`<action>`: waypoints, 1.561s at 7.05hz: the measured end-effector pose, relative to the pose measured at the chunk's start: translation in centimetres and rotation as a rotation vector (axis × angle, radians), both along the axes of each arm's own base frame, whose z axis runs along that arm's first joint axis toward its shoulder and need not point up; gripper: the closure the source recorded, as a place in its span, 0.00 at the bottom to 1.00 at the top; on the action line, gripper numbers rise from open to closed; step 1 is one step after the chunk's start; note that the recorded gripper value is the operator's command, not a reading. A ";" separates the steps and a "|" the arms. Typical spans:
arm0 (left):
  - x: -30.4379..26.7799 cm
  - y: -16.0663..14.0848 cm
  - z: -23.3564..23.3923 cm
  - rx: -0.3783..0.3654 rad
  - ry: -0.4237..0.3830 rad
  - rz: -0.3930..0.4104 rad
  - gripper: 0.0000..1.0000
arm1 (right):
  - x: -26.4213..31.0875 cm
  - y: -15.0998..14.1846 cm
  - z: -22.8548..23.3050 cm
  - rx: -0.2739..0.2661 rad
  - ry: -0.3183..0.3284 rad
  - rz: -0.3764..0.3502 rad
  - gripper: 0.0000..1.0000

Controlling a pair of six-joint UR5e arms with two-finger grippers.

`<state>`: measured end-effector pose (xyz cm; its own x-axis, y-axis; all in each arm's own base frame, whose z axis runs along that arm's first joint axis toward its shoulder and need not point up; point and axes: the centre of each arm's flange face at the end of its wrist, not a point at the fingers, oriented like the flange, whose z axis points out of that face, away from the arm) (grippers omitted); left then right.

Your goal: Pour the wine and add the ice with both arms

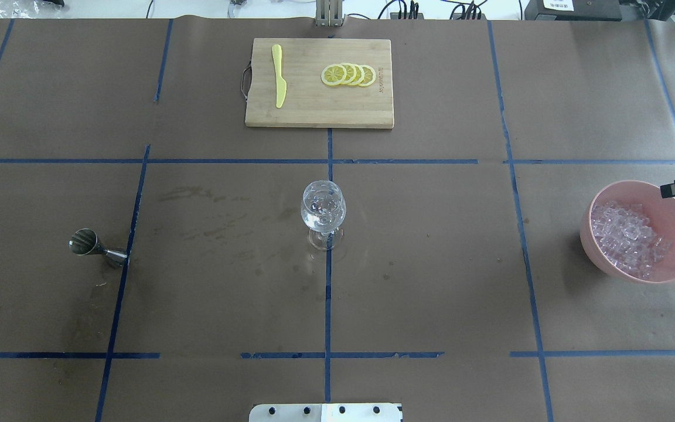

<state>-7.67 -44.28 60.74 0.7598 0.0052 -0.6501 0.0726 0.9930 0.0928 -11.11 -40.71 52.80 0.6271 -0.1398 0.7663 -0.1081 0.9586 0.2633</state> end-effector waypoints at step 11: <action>0.0 -0.2 0.0 0.005 -0.003 0.003 0.00 | -8.5 3.3 3.1 0.016 0.126 -0.030 1.00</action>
